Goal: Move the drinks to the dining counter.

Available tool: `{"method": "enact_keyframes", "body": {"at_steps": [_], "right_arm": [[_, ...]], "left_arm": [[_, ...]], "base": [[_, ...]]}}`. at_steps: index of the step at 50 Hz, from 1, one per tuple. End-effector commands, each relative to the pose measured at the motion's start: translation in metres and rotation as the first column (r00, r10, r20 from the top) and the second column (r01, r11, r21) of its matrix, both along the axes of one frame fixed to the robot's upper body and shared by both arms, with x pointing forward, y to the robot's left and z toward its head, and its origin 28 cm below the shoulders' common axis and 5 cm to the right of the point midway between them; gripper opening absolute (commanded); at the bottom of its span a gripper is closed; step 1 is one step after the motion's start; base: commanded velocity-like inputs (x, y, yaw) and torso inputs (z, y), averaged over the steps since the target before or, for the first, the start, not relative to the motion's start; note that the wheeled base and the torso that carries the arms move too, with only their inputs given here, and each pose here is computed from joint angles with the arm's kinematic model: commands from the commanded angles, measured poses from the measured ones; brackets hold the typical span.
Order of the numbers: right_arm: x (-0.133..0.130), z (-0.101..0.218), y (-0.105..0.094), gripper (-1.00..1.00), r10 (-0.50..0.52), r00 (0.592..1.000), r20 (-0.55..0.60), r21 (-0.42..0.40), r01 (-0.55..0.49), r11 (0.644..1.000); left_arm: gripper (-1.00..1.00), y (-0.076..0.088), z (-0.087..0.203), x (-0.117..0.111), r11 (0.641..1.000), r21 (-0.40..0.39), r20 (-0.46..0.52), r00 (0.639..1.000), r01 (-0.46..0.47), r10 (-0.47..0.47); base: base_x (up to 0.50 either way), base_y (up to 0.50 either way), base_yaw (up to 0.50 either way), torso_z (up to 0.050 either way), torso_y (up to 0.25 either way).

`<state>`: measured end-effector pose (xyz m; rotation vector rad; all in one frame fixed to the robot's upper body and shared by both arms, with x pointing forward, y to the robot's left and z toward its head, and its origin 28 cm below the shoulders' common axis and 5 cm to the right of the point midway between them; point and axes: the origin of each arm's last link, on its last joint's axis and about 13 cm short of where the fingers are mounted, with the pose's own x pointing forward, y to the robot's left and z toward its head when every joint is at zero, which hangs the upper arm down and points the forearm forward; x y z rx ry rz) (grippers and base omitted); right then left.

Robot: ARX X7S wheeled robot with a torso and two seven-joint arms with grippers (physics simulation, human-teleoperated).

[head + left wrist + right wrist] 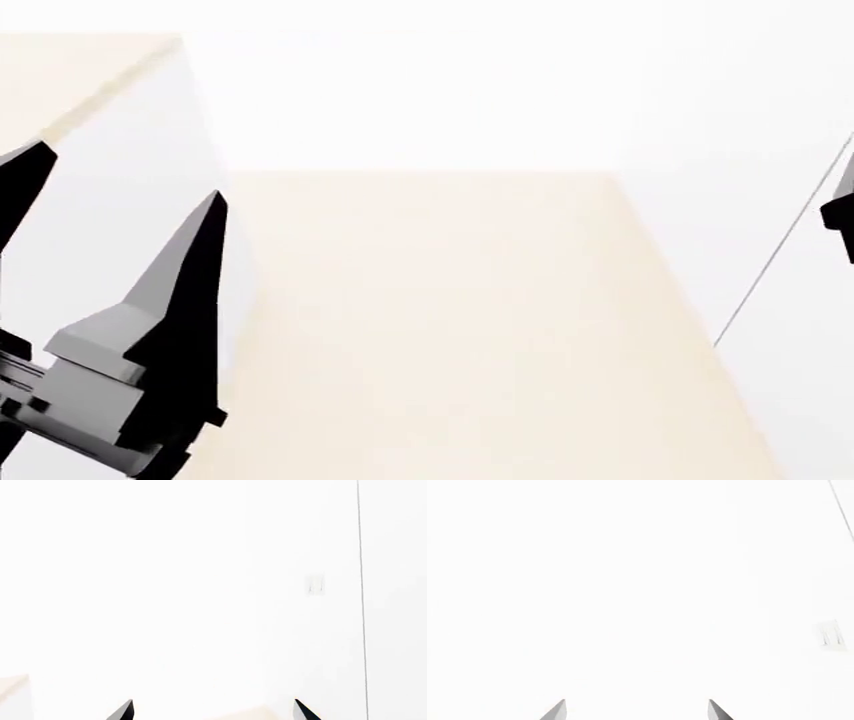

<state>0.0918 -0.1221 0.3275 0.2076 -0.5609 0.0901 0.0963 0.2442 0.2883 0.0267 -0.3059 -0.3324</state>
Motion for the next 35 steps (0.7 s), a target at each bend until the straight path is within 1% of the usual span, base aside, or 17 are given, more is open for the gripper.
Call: {"method": "enact_keyframes", "body": {"at_steps": [1,8,22,29,35], "right_arm": [[-0.0010,0.0008,-0.0004,1.00,0.002,1.000,0.007,0.008,-0.002,1.000],[-0.0027,-0.0010,-0.0031,1.00,0.001,1.000,0.010,0.012,-0.001,1.000],[-0.0030,0.0011,-0.0020,1.00,0.002,1.000,0.016,0.003,-0.002,1.000],[-0.0019,-0.0005,-0.0017,1.00,0.006,1.000,0.015,0.008,-0.006,1.000],[0.0008,-0.0024,-0.0006,1.00,0.005,1.000,0.009,0.018,-0.005,1.000]], "left_arm": [[1.00,0.0059,0.0022,-0.0038,0.999,-0.034,0.012,1.000,-0.017,0.017],[1.00,0.0065,0.0031,-0.0073,0.999,-0.036,0.016,1.000,-0.021,0.022],[1.00,0.0063,-0.0001,-0.0053,0.999,-0.035,0.009,1.000,-0.019,0.019],[1.00,0.0075,0.0019,-0.0053,0.999,-0.034,0.013,1.000,-0.027,0.027],[1.00,0.0075,0.0018,-0.0038,0.999,-0.047,0.005,1.000,-0.016,0.017]], "base": [[0.00,-0.50,0.00,0.000,0.000],[0.00,-0.50,0.00,0.000,0.000],[0.00,-0.50,0.00,0.000,0.000],[0.00,-0.50,0.00,0.000,0.000],[0.00,-0.50,0.00,0.000,0.000]]}}
